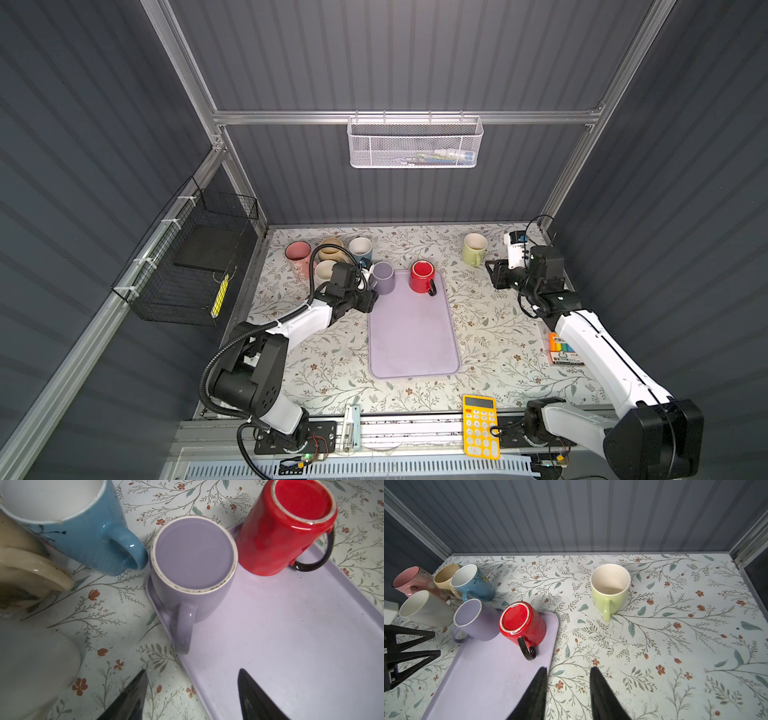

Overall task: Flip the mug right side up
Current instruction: 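Draw the right gripper back while the left gripper lowers over the lilac mug, then lower the left gripper around the upside-down lilac mug's base and close it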

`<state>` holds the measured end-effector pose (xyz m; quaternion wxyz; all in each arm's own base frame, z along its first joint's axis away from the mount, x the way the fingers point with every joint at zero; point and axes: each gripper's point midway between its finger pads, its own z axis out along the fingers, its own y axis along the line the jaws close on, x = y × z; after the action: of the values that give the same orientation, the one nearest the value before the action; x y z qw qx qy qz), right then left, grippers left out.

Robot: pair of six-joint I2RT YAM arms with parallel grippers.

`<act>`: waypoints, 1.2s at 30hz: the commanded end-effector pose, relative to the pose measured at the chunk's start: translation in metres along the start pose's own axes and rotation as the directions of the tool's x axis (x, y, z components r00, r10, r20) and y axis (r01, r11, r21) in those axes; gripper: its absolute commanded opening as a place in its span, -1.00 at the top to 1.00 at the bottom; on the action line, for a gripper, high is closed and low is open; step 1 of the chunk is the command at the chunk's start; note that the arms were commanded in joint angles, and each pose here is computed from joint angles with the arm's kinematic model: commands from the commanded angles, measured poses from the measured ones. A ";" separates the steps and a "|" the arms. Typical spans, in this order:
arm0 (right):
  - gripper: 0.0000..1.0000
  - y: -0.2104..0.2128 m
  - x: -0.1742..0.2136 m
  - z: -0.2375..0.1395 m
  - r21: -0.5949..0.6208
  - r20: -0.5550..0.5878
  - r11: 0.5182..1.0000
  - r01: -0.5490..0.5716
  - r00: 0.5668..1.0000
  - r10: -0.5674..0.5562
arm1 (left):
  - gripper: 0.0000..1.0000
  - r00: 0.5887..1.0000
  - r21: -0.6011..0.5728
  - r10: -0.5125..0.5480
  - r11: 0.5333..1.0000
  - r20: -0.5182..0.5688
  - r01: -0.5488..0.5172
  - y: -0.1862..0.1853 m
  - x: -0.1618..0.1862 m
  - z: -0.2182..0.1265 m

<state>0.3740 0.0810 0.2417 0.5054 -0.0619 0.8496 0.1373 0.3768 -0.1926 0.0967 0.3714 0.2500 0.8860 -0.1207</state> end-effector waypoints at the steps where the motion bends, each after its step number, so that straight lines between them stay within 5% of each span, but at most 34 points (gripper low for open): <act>1: 0.27 0.001 0.001 0.000 -0.015 0.014 1.000 -0.012 1.000 0.012 | -0.33 0.998 -0.020 0.054 0.998 0.016 -0.054 0.004 -0.011 0.006; 7: 0.27 0.000 0.005 0.004 -0.012 0.008 1.000 -0.019 1.000 0.019 | -0.15 0.997 0.000 0.077 0.997 -0.017 -0.077 0.003 -0.009 0.028; 12: 0.26 -0.001 0.006 0.004 -0.007 0.009 1.000 -0.014 1.000 0.014 | 0.27 0.997 0.019 0.069 0.997 -0.022 -0.069 0.002 -0.010 0.038; 17: 0.27 -0.002 0.006 0.004 -0.002 0.010 1.000 -0.011 1.000 0.011 | 0.46 0.997 0.044 0.071 0.996 -0.012 -0.071 -0.008 -0.012 0.040; 29: 0.26 -0.001 0.001 0.003 -0.007 0.022 1.000 -0.009 1.000 0.009 | 0.49 0.995 0.080 0.101 0.992 -0.019 -0.100 -0.042 -0.006 0.045; 36: 0.26 -0.002 0.003 0.003 -0.002 0.017 1.000 -0.009 1.000 0.009 | 0.17 0.997 0.038 0.071 0.997 -0.032 -0.070 -0.035 -0.005 0.044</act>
<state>0.3744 0.0821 0.2358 0.5080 -0.0607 0.8474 0.1419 0.3839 -0.2440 0.0724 0.3584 0.3054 0.8734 -0.1245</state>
